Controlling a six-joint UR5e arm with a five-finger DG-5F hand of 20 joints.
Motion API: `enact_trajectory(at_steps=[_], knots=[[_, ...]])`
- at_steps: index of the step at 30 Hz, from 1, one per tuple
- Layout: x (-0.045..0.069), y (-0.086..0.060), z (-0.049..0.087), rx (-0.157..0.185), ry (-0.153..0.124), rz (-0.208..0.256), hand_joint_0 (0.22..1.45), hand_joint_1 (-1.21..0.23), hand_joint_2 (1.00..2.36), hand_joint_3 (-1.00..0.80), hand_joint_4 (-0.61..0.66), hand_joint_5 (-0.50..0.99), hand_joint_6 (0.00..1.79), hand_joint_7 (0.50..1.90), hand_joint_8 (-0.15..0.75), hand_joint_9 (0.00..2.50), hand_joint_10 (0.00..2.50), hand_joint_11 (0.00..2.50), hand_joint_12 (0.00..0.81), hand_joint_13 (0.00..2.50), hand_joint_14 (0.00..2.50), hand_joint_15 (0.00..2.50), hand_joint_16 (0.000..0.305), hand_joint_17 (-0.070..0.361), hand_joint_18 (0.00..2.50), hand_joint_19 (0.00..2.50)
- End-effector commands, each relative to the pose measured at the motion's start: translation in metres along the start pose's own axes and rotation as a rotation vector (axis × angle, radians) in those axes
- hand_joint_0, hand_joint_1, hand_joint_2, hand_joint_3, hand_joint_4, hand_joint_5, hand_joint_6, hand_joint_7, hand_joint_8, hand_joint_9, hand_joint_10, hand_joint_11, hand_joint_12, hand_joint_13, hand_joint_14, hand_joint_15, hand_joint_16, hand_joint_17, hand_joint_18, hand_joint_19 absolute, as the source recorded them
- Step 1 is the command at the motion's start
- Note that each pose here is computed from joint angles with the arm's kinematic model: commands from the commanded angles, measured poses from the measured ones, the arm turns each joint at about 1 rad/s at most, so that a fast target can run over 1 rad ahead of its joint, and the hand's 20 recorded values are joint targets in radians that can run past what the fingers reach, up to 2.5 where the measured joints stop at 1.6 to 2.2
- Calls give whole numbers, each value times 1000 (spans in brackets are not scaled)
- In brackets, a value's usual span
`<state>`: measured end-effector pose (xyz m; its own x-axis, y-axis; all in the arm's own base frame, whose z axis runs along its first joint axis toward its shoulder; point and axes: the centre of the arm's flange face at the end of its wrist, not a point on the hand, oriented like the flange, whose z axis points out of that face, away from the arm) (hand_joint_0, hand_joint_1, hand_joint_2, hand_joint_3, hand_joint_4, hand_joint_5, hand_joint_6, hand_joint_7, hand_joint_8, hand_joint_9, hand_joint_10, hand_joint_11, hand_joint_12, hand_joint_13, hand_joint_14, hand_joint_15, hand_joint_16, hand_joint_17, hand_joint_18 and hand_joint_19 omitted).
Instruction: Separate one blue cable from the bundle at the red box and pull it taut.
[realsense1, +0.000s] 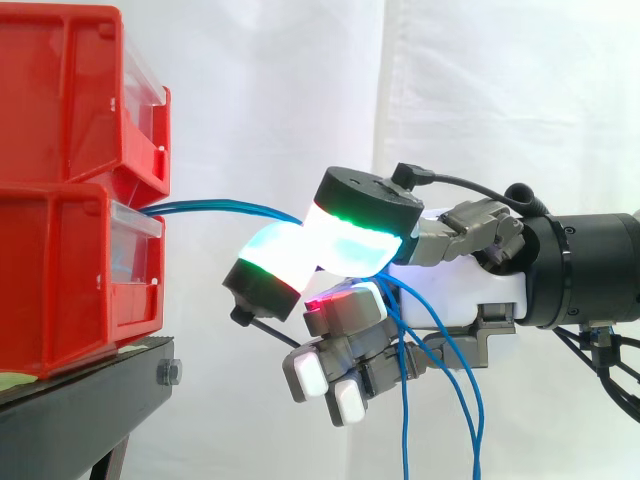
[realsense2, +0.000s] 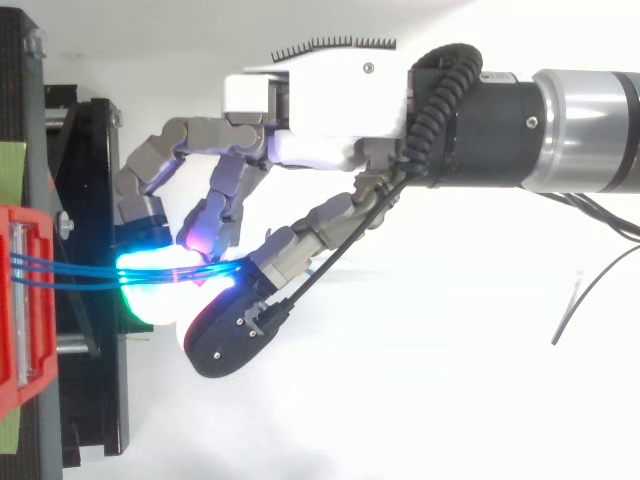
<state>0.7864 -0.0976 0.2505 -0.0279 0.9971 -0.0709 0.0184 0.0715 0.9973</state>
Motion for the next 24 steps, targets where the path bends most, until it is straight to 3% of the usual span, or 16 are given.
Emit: enact_trajectory(at_steps=[1,4,9,14,19,24], knots=[[-1,0,0,0,-1,0,662,-863,1000,-500,60,-187,898,1072,302,1130,23,1257,366,899,27,682,45,102,842,723],[-1,0,0,1,0,0,543,-807,1000,-500,88,-183,889,1058,315,1142,22,1259,384,911,27,692,48,107,866,755],[1,-1,-1,7,2,-2,475,-680,1000,-500,115,-179,871,995,340,1159,20,1226,415,929,23,692,53,119,919,760],[-1,-1,-1,9,0,-2,588,-513,1000,-500,86,-158,849,1099,306,1182,24,1260,382,920,24,689,46,103,886,791],[-2,-2,-2,14,-1,-2,636,-606,1000,-500,59,-159,859,1137,306,1184,25,1257,380,926,26,696,46,102,890,806],[-3,1,-1,8,-3,0,656,-770,1012,-346,29,-167,870,1175,311,1161,25,1263,385,919,25,699,46,104,891,803]])
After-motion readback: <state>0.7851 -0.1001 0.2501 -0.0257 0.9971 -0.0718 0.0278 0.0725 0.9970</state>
